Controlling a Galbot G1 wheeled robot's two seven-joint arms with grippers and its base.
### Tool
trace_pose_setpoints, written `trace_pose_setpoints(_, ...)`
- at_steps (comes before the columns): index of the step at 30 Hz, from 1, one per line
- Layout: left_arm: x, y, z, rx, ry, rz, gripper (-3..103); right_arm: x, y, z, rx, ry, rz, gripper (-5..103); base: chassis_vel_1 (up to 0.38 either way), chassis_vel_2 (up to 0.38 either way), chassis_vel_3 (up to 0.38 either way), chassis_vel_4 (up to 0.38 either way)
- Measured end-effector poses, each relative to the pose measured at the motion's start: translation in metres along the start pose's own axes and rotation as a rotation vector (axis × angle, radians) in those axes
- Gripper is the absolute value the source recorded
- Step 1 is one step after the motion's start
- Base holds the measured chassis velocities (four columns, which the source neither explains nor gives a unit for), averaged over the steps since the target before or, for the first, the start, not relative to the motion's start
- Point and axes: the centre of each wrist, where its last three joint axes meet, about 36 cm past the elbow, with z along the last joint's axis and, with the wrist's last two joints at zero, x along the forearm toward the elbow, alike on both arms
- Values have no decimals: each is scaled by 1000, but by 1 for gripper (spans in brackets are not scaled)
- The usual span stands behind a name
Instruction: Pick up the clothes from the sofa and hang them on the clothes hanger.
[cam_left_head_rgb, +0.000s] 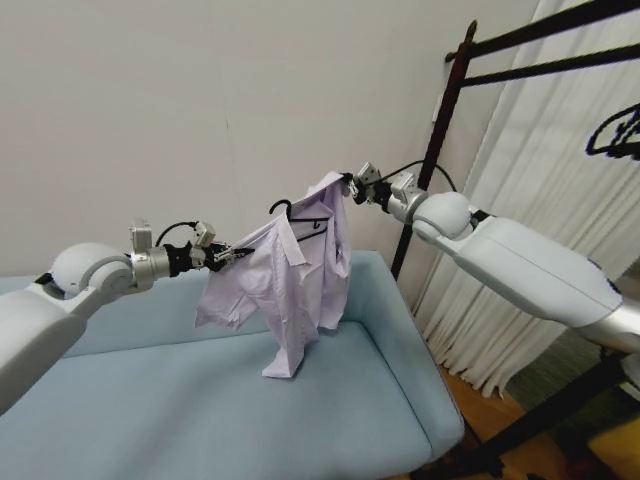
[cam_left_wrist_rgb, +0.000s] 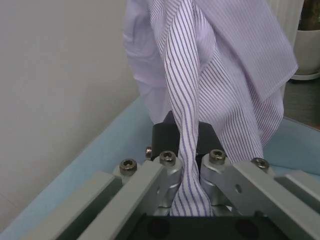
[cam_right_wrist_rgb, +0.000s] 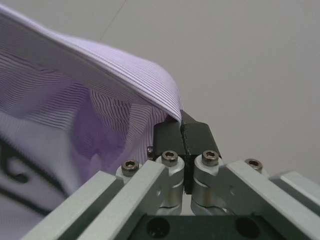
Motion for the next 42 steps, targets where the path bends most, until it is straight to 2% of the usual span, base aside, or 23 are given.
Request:
trace_pose_setpoints(4,-3,1,-8,-20,-16,-22,2,2,13,-11,-113,28,-16,0,0,0,0,0)
trace_pose_setpoints(6,-3,1,-10,-25,-15,-25,2,1,12,-14,-116,24,-15,0,0,0,0,0)
trace_pose_setpoints(10,-3,0,-15,-33,-11,-23,2,-5,7,-17,-67,21,-17,0,0,0,0,0)
trace_pose_setpoints(15,1,0,-16,-36,2,-30,2,-18,1,-8,57,-4,27,0,0,0,0,0)
trace_pose_setpoints(16,1,0,-16,-36,2,-30,2,-18,1,-8,57,-4,27,0,0,0,0,0)
trace_pose_setpoints(20,1,1,-12,-17,24,-88,2,-19,-5,-11,142,-16,44,0,0,0,0,0)
trace_pose_setpoints(21,1,1,-12,-17,24,-88,2,-19,-5,-11,142,-16,44,0,0,0,0,0)
trace_pose_setpoints(24,-4,-1,-11,11,37,-159,2,-16,-1,-16,164,-24,36,0,0,0,0,0)
trace_pose_setpoints(27,-10,-4,-11,33,32,-186,2,-13,7,-20,154,-22,21,0,0,0,0,0)
trace_pose_setpoints(31,-21,-9,-15,49,18,-232,2,-6,30,-38,82,-16,-5,0,0,0,0,0)
trace_pose_setpoints(33,-22,-10,-16,51,17,-232,2,-4,34,-44,64,-11,-10,0,0,0,0,0)
trace_pose_setpoints(36,-24,-16,-21,41,6,-197,2,1,43,-68,1,11,-17,0,0,0,0,0)
trace_pose_setpoints(42,-17,-23,-25,14,-5,-115,2,-13,27,-63,5,44,67,0,0,0,0,0)
